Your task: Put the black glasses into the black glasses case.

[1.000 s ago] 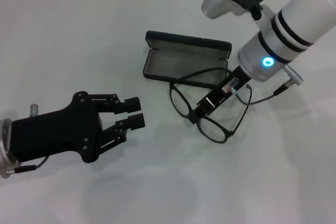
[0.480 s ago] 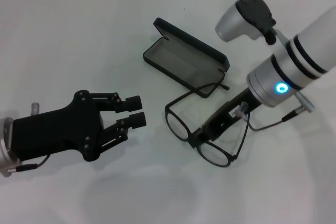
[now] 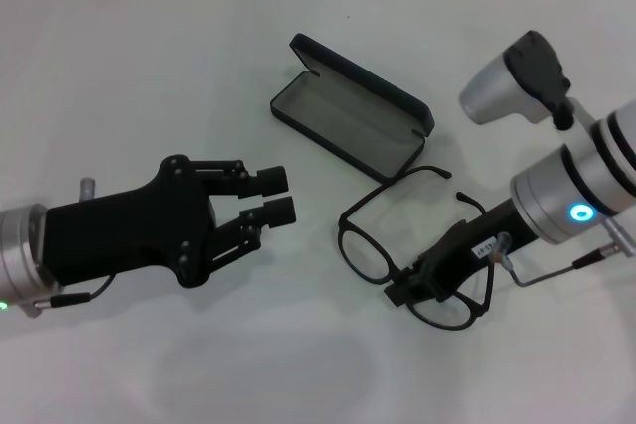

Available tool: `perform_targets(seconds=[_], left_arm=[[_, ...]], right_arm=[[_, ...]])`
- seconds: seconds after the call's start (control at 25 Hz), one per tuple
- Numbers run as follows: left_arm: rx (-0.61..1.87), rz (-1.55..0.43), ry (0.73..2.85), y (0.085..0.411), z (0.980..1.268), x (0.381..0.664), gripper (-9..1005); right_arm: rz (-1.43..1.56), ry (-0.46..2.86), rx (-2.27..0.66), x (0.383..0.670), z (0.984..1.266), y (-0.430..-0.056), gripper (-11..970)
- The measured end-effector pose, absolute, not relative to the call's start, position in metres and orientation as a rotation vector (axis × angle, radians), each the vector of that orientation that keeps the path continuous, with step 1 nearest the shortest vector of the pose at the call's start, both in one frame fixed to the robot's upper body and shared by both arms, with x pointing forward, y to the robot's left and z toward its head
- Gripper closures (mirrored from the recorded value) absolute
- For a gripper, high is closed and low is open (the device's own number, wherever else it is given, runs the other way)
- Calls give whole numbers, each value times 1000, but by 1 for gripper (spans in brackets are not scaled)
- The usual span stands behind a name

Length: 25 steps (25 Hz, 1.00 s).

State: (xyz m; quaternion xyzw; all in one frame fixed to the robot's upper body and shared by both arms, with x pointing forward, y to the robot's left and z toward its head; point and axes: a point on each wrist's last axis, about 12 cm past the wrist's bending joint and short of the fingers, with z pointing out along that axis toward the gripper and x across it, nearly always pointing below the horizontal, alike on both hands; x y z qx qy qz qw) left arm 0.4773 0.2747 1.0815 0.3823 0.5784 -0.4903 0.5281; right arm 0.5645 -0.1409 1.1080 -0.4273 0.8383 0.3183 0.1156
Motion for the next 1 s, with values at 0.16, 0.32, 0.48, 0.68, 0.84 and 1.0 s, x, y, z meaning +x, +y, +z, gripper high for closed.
perform_targets(seconds=[0.16,0.32,0.48,0.68,0.84,1.0], left_arm=[[884,-1156,1382,276,1083,481,730],[839,-1133,1370,278,1085,484,731],[801,-1120,1362,281,1089,489,731],[759,-1105,1347,286,1094,492,731],[736,-1117,1338,286,1099,496,732],[763,-1142,1309,277,1109,511,732]], right_arm=[[943,2385,-1258,558,1107,-152,807],[1015,2252,-1248,546,1111,-167,816],[1052,2148,-1209,536,1120,-190,825],[1122,1992,-1214,519,1130,-218,837],[1165,1876,-1211,505,1139,-242,846],[1205,1702,-1214,484,1148,-273,845]])
